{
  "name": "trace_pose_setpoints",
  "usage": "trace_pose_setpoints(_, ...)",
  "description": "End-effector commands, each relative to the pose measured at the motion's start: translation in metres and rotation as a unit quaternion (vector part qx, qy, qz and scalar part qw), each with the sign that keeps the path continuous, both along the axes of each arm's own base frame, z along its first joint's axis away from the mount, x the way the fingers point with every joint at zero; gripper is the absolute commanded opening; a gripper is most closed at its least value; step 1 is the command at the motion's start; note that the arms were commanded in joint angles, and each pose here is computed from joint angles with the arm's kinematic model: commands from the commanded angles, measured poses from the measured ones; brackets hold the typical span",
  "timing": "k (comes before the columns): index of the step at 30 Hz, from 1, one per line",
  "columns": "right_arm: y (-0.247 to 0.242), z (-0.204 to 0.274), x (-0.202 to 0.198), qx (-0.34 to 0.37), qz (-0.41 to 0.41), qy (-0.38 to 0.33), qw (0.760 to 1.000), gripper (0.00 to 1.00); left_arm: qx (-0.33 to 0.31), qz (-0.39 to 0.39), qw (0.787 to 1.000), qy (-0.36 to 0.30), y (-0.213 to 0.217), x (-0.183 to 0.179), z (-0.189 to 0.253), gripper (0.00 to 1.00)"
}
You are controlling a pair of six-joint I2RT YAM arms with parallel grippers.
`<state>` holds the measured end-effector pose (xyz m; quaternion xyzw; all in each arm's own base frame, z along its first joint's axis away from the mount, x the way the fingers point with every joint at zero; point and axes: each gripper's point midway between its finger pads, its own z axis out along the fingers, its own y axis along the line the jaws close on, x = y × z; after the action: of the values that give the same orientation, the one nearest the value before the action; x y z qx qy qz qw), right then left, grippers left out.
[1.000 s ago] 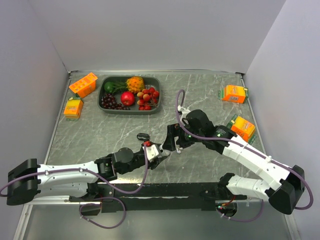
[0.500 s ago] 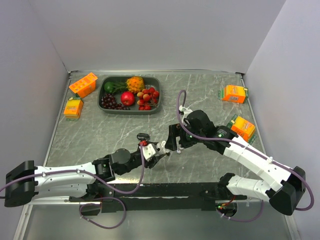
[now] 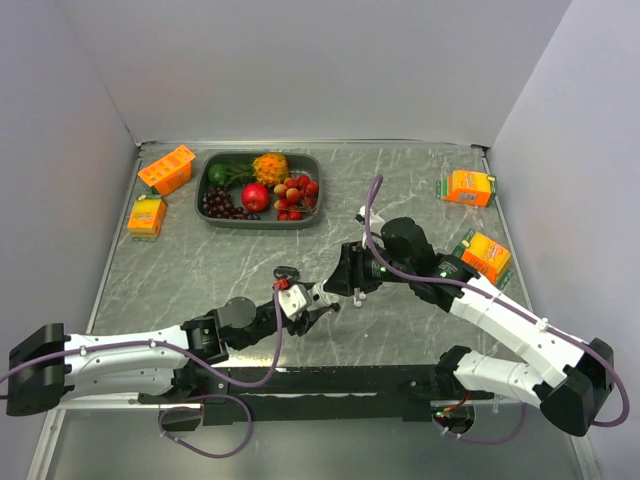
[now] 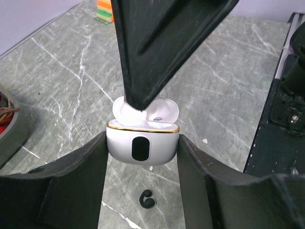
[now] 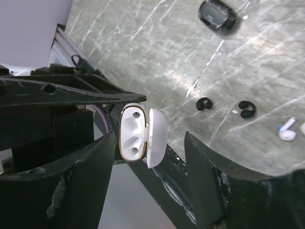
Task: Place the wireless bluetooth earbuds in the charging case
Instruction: Open the charging case, then adjust the charging case.
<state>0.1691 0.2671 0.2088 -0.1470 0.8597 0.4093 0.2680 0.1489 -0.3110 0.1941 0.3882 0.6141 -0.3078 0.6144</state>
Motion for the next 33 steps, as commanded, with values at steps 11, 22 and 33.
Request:
trace_pose_setpoints(11, 0.015, 0.005, 0.004, 0.037, 0.015, 0.011, 0.999, 0.42, -0.075, -0.001, 0.997, -0.007, 0.002, -0.003, 0.038, 0.01)
trace_pose_setpoints(22, 0.009, 0.017, 0.000, 0.043, 0.026, -0.022, 0.998, 0.00, -0.090, 0.014, 0.996, 0.016, 0.006, -0.001, 0.037, 0.12)
trace_pose_setpoints(33, -0.005, 0.060, -0.007, 0.036, 0.051, -0.093, 0.994, 0.00, -0.095, 0.029, 0.995, 0.018, 0.012, 0.002, 0.040, 0.96)
